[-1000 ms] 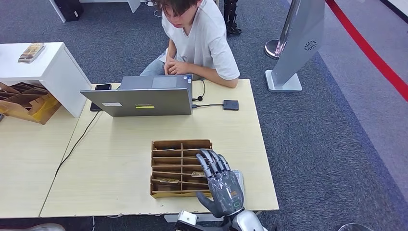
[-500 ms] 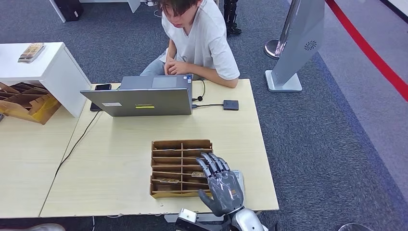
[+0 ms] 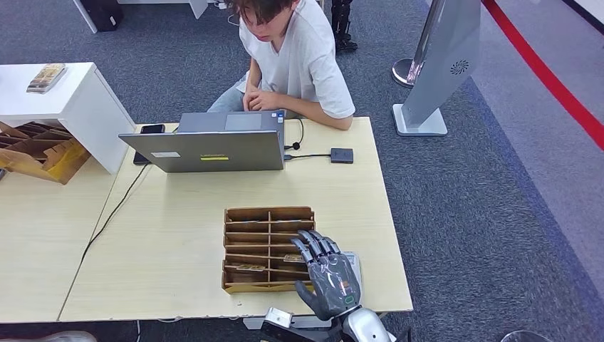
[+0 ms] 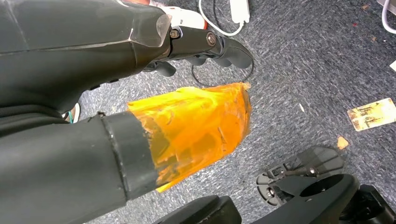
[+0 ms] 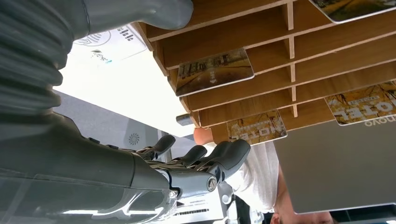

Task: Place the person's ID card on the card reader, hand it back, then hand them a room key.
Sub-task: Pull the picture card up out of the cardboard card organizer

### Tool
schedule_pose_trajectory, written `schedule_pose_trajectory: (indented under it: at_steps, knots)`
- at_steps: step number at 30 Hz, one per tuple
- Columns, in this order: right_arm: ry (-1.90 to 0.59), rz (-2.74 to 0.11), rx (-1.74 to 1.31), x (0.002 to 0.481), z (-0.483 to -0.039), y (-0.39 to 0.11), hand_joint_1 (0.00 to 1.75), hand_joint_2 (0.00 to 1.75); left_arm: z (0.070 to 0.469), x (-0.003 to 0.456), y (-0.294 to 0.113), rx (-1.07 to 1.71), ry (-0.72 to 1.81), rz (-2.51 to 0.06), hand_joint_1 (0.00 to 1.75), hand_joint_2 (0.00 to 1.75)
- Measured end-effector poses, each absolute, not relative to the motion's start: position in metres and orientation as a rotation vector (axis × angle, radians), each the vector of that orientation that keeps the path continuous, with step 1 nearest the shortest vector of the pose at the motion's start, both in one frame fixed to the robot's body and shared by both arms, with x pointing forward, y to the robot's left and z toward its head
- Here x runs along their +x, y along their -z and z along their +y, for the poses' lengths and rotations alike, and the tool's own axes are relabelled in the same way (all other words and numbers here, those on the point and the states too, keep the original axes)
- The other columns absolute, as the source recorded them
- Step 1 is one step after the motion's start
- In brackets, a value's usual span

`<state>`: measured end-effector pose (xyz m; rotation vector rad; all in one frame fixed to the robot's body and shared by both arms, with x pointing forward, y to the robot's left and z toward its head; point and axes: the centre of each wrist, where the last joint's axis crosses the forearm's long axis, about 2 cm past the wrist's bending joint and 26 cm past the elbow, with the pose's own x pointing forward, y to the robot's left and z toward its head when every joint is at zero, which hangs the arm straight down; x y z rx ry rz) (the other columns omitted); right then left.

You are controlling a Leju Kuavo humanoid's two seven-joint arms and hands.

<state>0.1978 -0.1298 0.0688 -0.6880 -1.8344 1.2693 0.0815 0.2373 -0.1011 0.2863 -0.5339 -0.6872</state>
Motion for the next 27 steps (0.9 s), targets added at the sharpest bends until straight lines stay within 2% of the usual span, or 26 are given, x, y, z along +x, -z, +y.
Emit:
schedule_pose_trajectory:
  at_steps: [11, 17, 27]
  knots:
    - [-1.273, -1.811, -0.688, 0.1981, -0.1308, -0.0660, 0.62, 1.75, 0.2370, 0.0837, 0.1007, 0.284, 0.694, -0.538, 0.00, 0.00]
    - [-1.270, -1.809, -0.684, 0.1981, -0.1307, -0.0660, 0.64, 1.75, 0.2369, 0.0837, 0.1007, 0.283, 0.695, -0.538, 0.00, 0.00]
    - [-1.269, -1.808, -0.683, 0.1984, -0.1304, -0.0661, 0.78, 1.75, 0.2369, 0.0838, 0.1007, 0.281, 0.696, -0.538, 0.00, 0.00]
